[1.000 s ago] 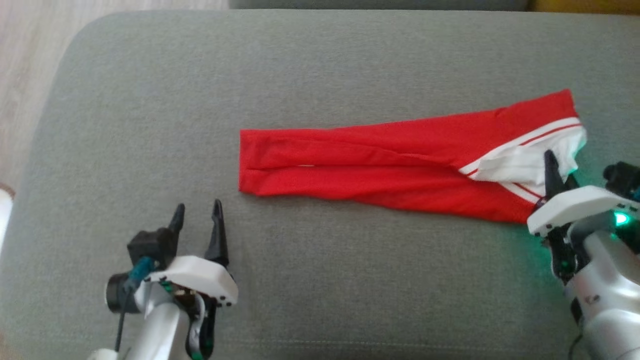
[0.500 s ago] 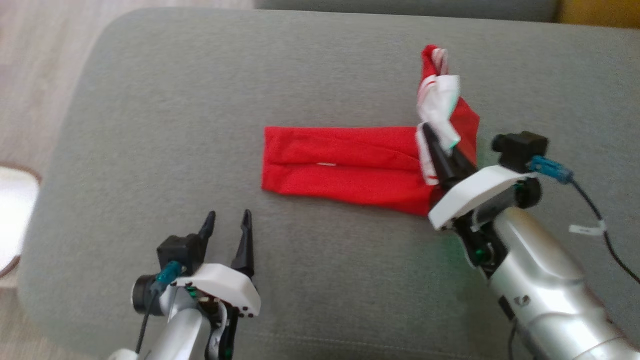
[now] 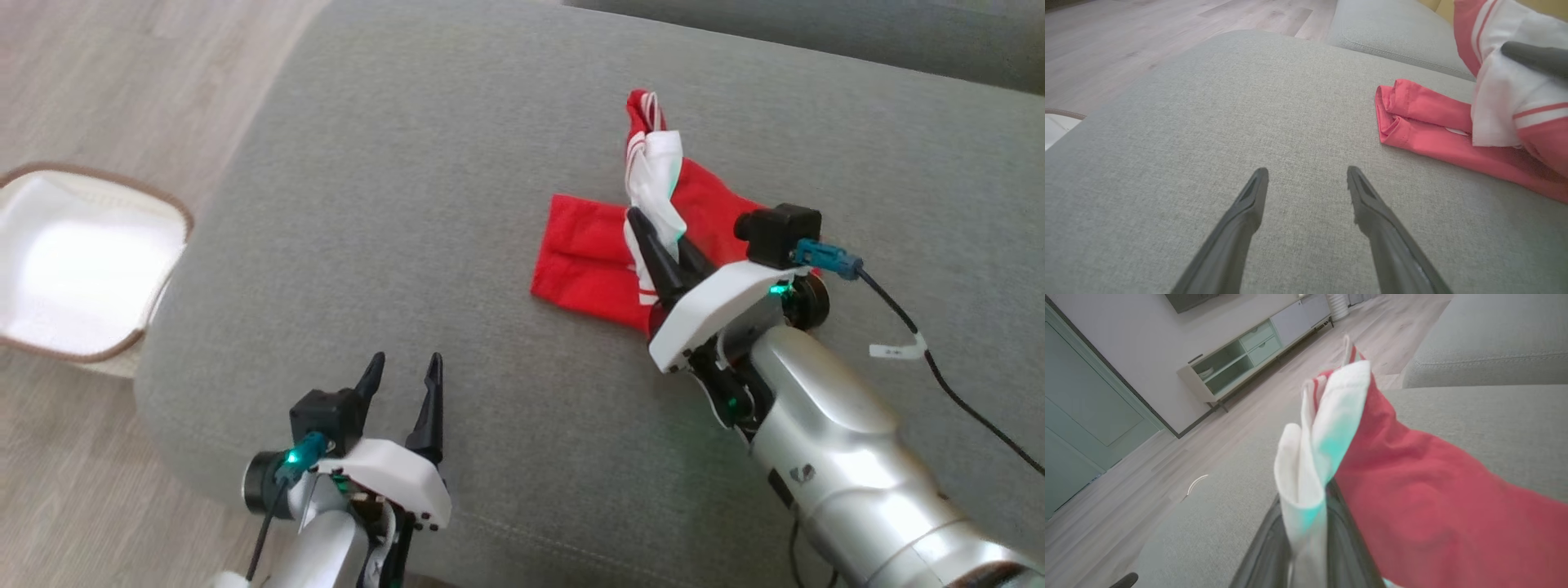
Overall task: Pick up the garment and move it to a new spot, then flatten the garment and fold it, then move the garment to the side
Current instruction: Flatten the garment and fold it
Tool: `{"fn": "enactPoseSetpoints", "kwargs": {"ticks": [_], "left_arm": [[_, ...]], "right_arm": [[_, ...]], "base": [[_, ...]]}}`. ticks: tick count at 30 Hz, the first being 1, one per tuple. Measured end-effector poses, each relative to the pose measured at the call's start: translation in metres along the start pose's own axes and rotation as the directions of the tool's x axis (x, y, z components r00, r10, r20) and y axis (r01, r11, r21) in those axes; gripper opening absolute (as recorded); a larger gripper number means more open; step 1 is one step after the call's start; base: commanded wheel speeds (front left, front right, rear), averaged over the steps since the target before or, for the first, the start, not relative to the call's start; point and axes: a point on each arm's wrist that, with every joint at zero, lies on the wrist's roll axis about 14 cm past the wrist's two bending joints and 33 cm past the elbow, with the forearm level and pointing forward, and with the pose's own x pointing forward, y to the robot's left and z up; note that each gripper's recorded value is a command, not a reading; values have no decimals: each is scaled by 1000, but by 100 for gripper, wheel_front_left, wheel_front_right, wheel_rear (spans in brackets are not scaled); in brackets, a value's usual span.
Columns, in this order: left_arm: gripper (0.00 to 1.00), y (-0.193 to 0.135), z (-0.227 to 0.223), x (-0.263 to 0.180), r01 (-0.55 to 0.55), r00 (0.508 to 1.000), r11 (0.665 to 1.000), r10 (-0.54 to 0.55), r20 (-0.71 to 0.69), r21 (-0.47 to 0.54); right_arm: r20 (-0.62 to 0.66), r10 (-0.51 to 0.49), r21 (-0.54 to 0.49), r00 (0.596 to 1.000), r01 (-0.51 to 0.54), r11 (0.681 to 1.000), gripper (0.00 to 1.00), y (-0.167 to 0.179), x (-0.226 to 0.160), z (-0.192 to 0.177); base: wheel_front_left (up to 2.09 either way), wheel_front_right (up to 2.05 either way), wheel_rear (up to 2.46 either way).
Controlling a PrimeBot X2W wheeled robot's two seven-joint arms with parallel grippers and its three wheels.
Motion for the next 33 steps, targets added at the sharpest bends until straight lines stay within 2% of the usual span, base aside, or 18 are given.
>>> {"fn": "enactPoseSetpoints", "kwargs": {"ticks": [1, 7, 13, 18, 23, 28, 33], "left_arm": [[100, 2, 0, -1, -9, 1000, 1000, 9, 1, 1], [100, -1, 1, 1, -3, 1000, 1000, 3, 2, 5], [100, -17, 7, 13, 44, 999, 999, -44, 18, 19], [100, -35, 13, 24, 96, 995, 994, -97, 35, 43], [100, -53, 18, 33, 143, 988, 988, -146, 46, 59], [100, -67, 23, 40, 174, 982, 983, -178, 62, 63], [100, -72, 25, 40, 187, 979, 980, -191, 70, 68]], "right_arm": [[12, 7, 1, 1000, -7, 1000, 100, 3, 2, 2], [79, -15, -4, 997, 16, 1000, 100, -2, -2, 14], [174, -193, 23, 966, 192, 981, 100, -58, -32, 38], [290, -348, 32, 891, 354, 935, 100, -108, -79, 69], [286, -495, 42, 821, 505, 862, 100, -144, -137, 45], [287, -582, 48, 761, 596, 802, 100, -160, -179, 31], [283, -611, 58, 739, 623, 780, 100, -160, -200, 22]], "base": [[0, 0, 0], [0, 0, 0], [0, 0, 0], [0, 0, 0], [0, 0, 0], [0, 0, 0], [0, 0, 0]]}}
